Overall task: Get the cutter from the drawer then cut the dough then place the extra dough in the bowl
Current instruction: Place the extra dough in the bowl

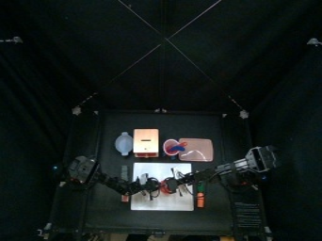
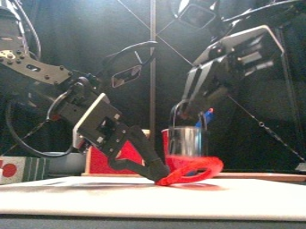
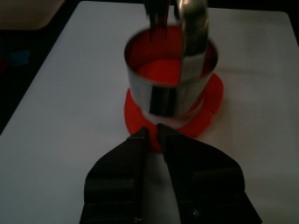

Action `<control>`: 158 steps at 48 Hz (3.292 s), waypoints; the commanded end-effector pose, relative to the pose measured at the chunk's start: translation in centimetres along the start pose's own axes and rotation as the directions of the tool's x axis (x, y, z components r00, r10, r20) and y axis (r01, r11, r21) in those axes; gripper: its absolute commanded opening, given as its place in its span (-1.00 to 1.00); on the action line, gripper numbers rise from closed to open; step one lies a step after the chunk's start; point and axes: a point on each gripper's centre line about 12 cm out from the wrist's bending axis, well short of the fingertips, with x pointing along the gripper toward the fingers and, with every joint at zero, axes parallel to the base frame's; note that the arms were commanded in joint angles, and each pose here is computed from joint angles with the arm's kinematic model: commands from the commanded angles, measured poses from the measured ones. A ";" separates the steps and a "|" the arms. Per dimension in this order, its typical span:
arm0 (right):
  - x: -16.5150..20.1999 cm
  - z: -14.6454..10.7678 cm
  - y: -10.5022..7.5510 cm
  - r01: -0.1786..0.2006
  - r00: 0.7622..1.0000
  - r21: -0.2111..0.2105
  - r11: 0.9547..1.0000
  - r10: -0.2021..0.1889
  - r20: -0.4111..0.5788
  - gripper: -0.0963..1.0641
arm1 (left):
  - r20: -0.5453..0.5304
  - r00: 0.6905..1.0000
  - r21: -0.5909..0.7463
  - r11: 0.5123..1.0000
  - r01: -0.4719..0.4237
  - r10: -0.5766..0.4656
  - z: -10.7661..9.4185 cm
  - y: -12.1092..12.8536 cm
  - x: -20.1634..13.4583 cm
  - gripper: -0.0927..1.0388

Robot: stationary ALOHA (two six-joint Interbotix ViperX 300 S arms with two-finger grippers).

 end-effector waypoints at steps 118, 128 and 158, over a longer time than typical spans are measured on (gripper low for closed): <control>-2.9 -5.1 -1.4 0.048 0.997 0.134 0.990 -0.054 0.047 0.47 | -0.132 0.986 0.034 0.994 0.109 -0.103 1.9 2.8 1.9 0.52; -2.7 -5.1 -1.4 0.048 0.998 0.135 0.990 -0.054 0.042 0.47 | -0.136 0.985 0.043 0.992 0.115 -0.109 1.9 2.7 1.8 0.26; -3.0 -4.5 -1.9 0.058 0.996 0.140 0.988 -0.067 0.062 0.47 | 0.313 0.950 0.045 0.999 -0.022 0.006 9.3 7.7 -7.9 0.18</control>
